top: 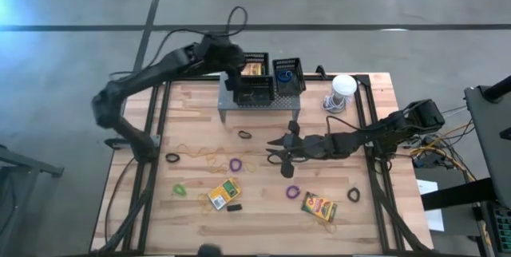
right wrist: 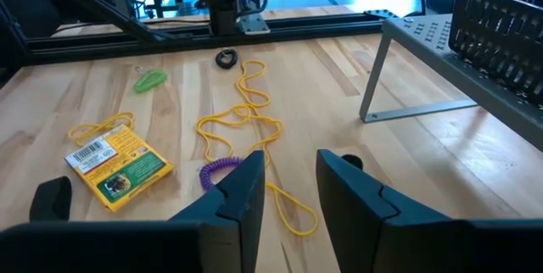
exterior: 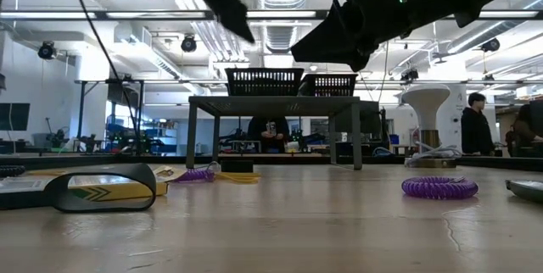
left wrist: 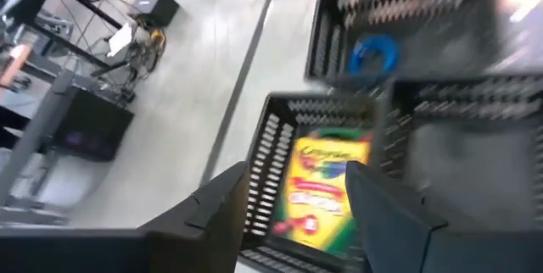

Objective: Pick & Place Office Desk Supplies
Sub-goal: Put the violet spring keychain into the right black bin

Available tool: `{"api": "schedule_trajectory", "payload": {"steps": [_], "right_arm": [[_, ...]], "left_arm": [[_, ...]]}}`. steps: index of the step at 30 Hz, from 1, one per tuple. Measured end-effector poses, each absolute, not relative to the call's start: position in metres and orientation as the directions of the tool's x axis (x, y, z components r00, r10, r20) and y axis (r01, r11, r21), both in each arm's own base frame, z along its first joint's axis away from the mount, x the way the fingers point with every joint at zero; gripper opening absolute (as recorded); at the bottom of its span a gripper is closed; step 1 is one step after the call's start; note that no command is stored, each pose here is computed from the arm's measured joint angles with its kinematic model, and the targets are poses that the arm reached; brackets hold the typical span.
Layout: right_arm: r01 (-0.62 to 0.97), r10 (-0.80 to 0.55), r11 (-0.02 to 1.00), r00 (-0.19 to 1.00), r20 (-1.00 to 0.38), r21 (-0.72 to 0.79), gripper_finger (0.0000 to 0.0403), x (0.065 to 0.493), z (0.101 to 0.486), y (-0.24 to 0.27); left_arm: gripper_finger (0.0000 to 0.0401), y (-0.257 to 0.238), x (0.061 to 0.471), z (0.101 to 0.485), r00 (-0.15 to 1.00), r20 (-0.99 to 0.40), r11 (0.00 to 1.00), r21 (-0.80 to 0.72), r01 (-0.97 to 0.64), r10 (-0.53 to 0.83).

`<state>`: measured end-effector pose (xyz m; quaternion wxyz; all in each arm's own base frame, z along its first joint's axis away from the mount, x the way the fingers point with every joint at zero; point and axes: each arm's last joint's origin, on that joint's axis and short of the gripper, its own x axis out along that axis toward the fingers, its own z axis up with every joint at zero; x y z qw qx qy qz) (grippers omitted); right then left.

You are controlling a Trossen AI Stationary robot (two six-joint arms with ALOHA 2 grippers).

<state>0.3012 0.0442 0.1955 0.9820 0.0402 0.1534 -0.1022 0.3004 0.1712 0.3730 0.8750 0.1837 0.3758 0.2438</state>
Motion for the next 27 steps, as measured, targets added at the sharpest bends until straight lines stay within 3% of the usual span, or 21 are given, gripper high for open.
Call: {"api": "schedule_trajectory", "payload": {"steps": [4,9,16,20,24,27], "right_arm": [[0.214,-0.188,0.975,0.938,-0.290,0.063,0.0098,0.303,0.196,0.044],[0.211,-0.185,0.974,0.952,-0.245,0.083,0.0100,0.309,0.191,0.046],[0.108,-0.106,0.994,0.966,-0.237,-0.001,0.0098,0.303,0.195,0.070],[0.050,-0.056,0.998,0.950,-0.306,-0.029,0.0091,0.289,0.201,0.085],[0.072,-0.044,0.996,0.901,-0.431,0.048,0.0086,0.276,0.196,0.090],[0.114,-0.035,0.987,0.844,-0.536,0.115,0.0085,0.269,0.186,0.091]], "left_arm": [[0.0194,0.128,0.278,0.392,0.663,-0.542,0.851,0.410,-0.328,0.517],[0.0176,0.064,0.254,0.379,0.786,-0.499,0.920,0.321,-0.224,0.365],[0.0161,-0.017,0.233,0.306,0.935,-0.343,0.973,0.232,-0.009,0.090],[0.0161,-0.047,0.225,0.253,0.972,-0.229,0.970,0.225,0.097,-0.044],[0.0161,-0.056,0.214,0.210,0.987,-0.135,0.966,0.230,0.118,-0.089],[0.0161,-0.051,0.208,0.194,0.995,-0.093,0.975,0.217,0.051,-0.032]]}}
